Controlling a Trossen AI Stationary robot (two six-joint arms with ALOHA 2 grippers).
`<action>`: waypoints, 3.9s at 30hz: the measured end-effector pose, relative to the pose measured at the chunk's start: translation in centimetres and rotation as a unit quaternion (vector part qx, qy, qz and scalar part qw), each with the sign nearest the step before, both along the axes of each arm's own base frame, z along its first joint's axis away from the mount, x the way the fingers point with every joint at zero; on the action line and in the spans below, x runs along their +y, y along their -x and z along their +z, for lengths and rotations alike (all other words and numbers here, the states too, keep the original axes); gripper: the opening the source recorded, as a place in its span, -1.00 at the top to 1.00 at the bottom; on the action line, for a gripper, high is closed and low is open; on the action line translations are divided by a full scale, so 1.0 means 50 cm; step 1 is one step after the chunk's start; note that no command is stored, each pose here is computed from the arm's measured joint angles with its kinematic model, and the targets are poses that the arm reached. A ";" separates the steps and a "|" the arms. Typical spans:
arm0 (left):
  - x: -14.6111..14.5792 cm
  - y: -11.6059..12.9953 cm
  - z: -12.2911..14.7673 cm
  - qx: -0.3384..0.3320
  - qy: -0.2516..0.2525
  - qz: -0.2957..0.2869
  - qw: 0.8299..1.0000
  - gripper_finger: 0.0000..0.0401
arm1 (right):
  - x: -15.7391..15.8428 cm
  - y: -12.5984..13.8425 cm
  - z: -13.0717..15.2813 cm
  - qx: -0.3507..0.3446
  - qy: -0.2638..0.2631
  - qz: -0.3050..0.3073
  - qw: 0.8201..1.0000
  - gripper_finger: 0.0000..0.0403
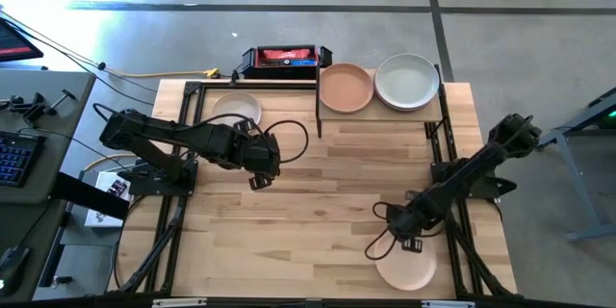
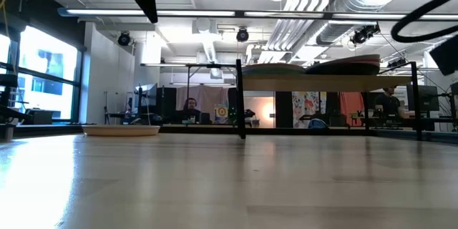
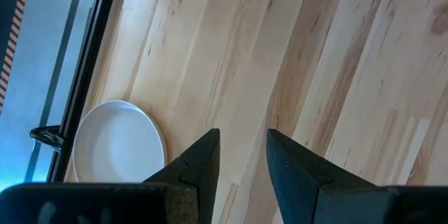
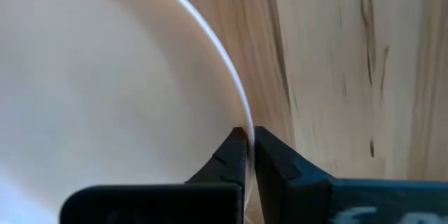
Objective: Place and stack plates onto a shelf
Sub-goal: Stack the light brown plate on top of the brown plate on the shelf
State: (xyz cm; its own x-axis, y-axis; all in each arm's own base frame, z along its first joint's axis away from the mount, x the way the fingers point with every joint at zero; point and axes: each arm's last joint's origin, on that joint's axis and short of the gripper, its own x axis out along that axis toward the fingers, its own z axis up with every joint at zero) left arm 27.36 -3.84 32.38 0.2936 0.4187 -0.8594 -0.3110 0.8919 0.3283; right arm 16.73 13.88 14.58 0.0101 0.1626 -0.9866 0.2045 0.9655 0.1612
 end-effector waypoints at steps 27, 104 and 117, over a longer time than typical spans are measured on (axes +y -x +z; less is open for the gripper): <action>-0.001 -0.004 0.001 -0.015 0.006 0.006 1.000 0.47 | -0.124 -0.139 0.167 -0.048 0.038 -0.038 0.997 1.00; -0.002 -0.010 0.002 -0.057 0.030 0.063 0.996 0.47 | -0.739 -0.106 0.413 -0.220 0.126 -0.499 0.828 1.00; -0.002 -0.010 0.002 -0.057 0.030 0.063 0.996 0.47 | -0.739 -0.107 0.414 -0.223 0.126 -0.494 0.831 0.76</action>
